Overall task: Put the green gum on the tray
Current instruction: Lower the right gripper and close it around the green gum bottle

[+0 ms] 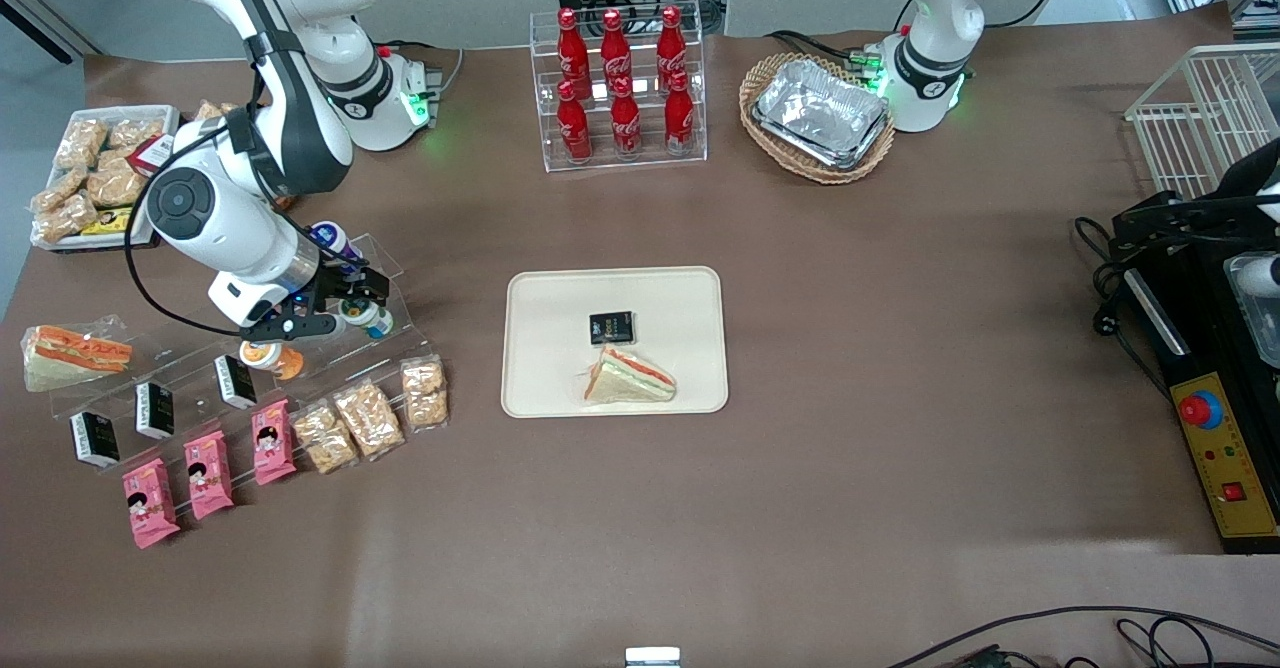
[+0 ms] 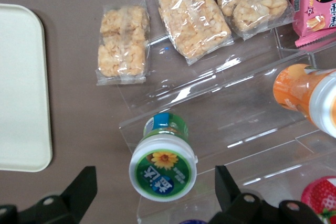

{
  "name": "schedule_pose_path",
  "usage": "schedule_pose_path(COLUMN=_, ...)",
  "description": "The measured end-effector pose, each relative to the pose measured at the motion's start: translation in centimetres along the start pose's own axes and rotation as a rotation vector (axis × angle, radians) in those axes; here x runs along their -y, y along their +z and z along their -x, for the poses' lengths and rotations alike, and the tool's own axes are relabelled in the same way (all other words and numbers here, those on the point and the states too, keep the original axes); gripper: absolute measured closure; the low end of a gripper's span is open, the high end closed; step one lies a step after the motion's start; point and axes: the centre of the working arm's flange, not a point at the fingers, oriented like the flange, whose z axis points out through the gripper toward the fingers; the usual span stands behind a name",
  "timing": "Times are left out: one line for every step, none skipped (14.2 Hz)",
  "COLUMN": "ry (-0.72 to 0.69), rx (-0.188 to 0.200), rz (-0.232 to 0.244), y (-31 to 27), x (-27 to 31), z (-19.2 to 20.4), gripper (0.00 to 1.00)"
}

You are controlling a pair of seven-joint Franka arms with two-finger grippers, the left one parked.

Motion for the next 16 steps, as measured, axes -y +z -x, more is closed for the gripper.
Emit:
schedule_pose_path(ry=-0.008, rx=0.002, rz=0.001, y=0.3, x=-0.1, z=0.0, gripper=0.00)
schedule_pose_path(ry=-0.011, rx=0.000, rz=0.001, y=0.5, x=-0.2, z=0.0, gripper=0.00)
schedule_pose_path(ry=-0.013, rx=-0.005, rz=0.001, y=0.8, x=-0.2, z=0.0, gripper=0.00)
schedule_pose_path(ry=-0.013, rx=-0.010, rz=0.001, y=1.1, x=-0.2, z=0.1, gripper=0.00)
schedule_pose_path(ry=-0.014, rx=-0.015, rz=0.002, y=1.5, x=-0.3, z=0.2, gripper=0.00)
schedule_pose_path(ry=-0.014, rx=-0.015, rz=0.002, y=1.8, x=-0.3, z=0.3, gripper=0.01)
schedule_pose_path(ry=-0.015, rx=-0.013, rz=0.003, y=2.1, x=-0.3, z=0.3, gripper=0.01)
schedule_pose_path(ry=-0.016, rx=-0.013, rz=0.003, y=2.2, x=-0.3, z=0.3, gripper=0.02)
schedule_pose_path(ry=-0.019, rx=-0.013, rz=0.003, y=2.3, x=-0.3, z=0.3, gripper=0.04)
schedule_pose_path(ry=-0.020, rx=-0.013, rz=0.003, y=2.3, x=-0.3, z=0.3, gripper=0.05)
schedule_pose_path(ry=-0.024, rx=-0.014, rz=0.003, y=2.3, x=-0.3, z=0.3, gripper=0.07)
schedule_pose_path(ry=-0.031, rx=-0.016, rz=0.003, y=2.3, x=-0.3, z=0.3, gripper=0.17)
schedule_pose_path(ry=-0.040, rx=-0.020, rz=0.003, y=2.3, x=-0.3, z=0.3, gripper=0.27)
schedule_pose_path(ry=-0.053, rx=-0.024, rz=0.003, y=2.2, x=-0.4, z=0.2, gripper=0.37)
schedule_pose_path(ry=-0.064, rx=-0.027, rz=0.003, y=2.2, x=-0.5, z=0.2, gripper=0.41)
schedule_pose_path(ry=-0.074, rx=-0.029, rz=0.003, y=2.2, x=-0.7, z=0.1, gripper=0.41)
